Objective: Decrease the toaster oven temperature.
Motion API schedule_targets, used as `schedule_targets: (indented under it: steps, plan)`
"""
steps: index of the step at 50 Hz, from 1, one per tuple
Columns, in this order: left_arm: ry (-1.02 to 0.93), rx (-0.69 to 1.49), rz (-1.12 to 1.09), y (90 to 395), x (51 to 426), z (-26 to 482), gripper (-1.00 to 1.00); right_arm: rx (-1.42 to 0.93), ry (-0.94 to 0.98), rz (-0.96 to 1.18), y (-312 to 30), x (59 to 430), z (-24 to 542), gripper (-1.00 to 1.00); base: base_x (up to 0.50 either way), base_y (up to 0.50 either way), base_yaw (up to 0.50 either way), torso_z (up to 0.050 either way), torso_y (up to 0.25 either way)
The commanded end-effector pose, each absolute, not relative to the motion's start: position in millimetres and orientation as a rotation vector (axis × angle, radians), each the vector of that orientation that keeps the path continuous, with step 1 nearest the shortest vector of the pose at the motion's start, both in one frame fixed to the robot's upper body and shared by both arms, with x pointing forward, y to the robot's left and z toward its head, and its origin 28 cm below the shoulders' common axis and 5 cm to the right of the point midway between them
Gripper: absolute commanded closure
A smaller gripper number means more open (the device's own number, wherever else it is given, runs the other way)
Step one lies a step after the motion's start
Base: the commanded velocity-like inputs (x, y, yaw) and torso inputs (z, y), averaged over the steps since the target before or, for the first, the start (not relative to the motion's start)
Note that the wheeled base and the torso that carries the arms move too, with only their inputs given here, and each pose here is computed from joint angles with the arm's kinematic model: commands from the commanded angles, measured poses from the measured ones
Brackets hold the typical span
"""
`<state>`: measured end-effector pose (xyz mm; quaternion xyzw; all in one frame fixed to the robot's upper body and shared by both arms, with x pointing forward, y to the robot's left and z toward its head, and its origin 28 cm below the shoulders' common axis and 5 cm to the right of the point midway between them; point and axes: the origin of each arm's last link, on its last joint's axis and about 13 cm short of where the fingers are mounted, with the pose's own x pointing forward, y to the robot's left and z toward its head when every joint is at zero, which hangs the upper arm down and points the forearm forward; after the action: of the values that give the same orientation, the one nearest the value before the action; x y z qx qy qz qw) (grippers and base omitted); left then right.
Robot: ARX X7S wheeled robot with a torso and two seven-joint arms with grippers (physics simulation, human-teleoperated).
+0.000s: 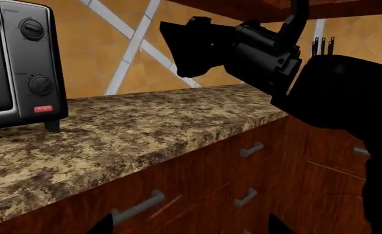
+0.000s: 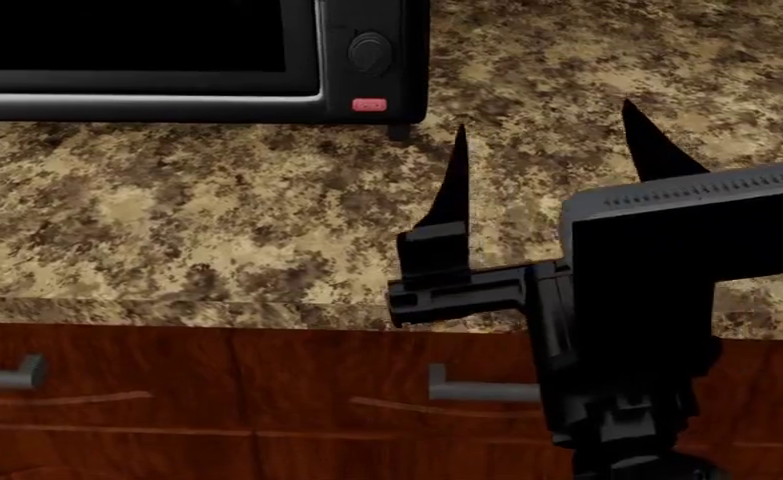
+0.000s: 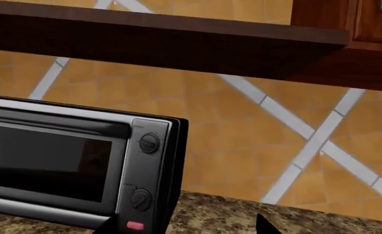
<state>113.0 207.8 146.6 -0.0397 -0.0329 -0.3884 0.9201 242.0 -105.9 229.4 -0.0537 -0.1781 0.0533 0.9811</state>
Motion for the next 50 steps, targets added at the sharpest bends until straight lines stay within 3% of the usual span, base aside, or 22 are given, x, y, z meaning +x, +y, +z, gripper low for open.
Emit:
schedule_targets:
  steps: [1, 34, 50]
  plan:
    - [-0.057, -0.085, -0.819, 207.5, 108.4, 144.4, -1.0, -0.093, -0.365, 0.127, -103.3, 241.5, 232.9, -1.0, 0.03, 0.27, 0.0, 0.0, 0.0]
    - [-0.056, -0.073, -0.823, 206.7, 106.0, 141.6, -1.0, -0.038, -0.394, 0.159, -104.2, 239.4, 235.5, -1.0, 0.13, 0.31, 0.0, 0.0, 0.0]
    - [-0.053, -0.075, -0.826, 206.8, 106.7, 141.1, -1.0, -0.048, -0.393, 0.134, -104.2, 238.2, 237.1, -1.0, 0.15, 0.01, 0.0, 0.0, 0.0]
